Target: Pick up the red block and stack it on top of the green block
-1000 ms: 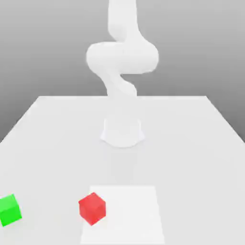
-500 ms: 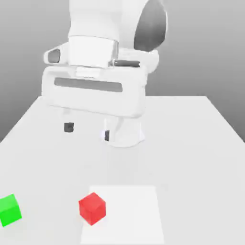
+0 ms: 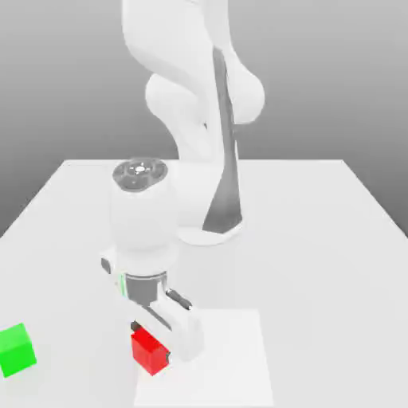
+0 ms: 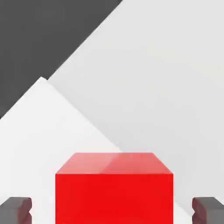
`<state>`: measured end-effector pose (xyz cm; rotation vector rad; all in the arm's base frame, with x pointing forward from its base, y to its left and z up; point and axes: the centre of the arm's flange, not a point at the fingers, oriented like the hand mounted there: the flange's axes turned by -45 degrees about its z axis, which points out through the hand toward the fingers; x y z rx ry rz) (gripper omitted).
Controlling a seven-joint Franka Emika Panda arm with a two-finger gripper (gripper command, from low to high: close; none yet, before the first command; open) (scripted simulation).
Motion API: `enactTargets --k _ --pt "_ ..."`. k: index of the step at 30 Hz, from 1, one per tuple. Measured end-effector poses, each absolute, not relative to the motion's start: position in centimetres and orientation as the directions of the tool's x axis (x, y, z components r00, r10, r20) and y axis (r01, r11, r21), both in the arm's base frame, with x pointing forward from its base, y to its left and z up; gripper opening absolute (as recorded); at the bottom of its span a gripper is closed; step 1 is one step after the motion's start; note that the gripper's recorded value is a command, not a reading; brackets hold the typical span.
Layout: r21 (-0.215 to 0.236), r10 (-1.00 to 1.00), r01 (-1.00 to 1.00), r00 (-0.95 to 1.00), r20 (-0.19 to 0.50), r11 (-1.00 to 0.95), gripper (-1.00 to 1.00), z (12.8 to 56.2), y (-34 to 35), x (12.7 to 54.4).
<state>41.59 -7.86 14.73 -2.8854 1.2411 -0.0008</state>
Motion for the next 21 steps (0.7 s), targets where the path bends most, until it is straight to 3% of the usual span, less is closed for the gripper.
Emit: enactTargets --k 5,11,19,21 --pt "-0.001 -0.726 -0.726 0.688 0.001 -0.688 -1.0 14.8 -7.8 41.6" --pt "-0.001 -0.728 -0.728 0.685 0.001 -0.685 -1.0 20.5 -8.4 41.7" --pt "-0.002 -0.794 -0.794 0.608 0.0 -0.608 -1.0 24.1 -27.3 41.5" --pt "-0.002 -0.802 -0.802 0.597 0.0 -0.597 -1.0 22.6 -29.9 40.9"
